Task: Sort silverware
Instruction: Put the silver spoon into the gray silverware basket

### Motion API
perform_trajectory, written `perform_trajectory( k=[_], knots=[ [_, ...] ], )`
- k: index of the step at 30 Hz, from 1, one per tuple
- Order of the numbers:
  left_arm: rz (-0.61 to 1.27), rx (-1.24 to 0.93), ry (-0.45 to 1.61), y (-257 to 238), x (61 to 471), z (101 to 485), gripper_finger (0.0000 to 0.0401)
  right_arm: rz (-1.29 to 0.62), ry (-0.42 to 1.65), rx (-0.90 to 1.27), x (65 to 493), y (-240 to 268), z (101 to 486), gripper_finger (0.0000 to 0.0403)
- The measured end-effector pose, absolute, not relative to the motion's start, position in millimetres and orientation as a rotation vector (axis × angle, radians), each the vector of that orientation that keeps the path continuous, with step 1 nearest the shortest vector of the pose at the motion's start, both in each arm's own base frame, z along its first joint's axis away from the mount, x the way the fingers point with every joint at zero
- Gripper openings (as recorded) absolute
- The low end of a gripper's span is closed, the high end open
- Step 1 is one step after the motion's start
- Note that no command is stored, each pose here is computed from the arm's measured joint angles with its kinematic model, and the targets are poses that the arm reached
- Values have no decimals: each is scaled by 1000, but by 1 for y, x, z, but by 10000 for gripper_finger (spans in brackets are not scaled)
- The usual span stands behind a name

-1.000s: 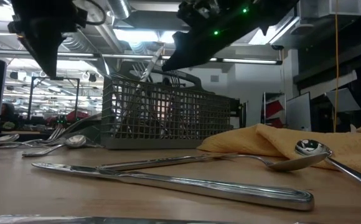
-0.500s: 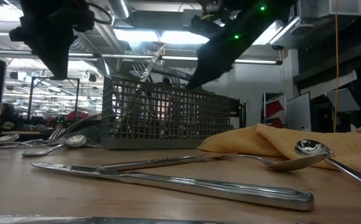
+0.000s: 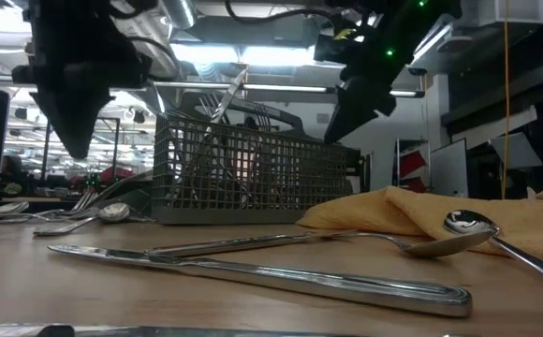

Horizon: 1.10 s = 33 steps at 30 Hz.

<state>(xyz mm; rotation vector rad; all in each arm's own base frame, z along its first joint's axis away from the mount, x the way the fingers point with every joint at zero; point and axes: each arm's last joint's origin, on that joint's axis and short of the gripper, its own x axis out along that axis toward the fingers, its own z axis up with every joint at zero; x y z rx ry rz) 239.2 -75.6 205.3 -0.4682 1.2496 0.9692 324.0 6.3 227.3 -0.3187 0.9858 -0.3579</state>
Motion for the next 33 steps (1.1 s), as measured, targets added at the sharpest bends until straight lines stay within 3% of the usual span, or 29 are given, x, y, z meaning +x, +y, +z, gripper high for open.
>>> perform_trajectory(
  k=[7, 14, 25, 33],
  knots=[
    [978, -387, 1280, -73, 243, 197, 20, -357, 1029, -321, 320, 6, 225, 122],
    [1038, -483, 1266, -70, 244, 196, 21, -382, 1087, -303, 314, 6, 222, 122],
    [1057, -624, 1179, -58, 252, 183, 96, -393, 1107, -318, 312, 9, 221, 122],
    [1142, -747, 1100, -55, 242, 157, 102, -435, 1147, -370, 305, 17, 219, 122]
  ],
)
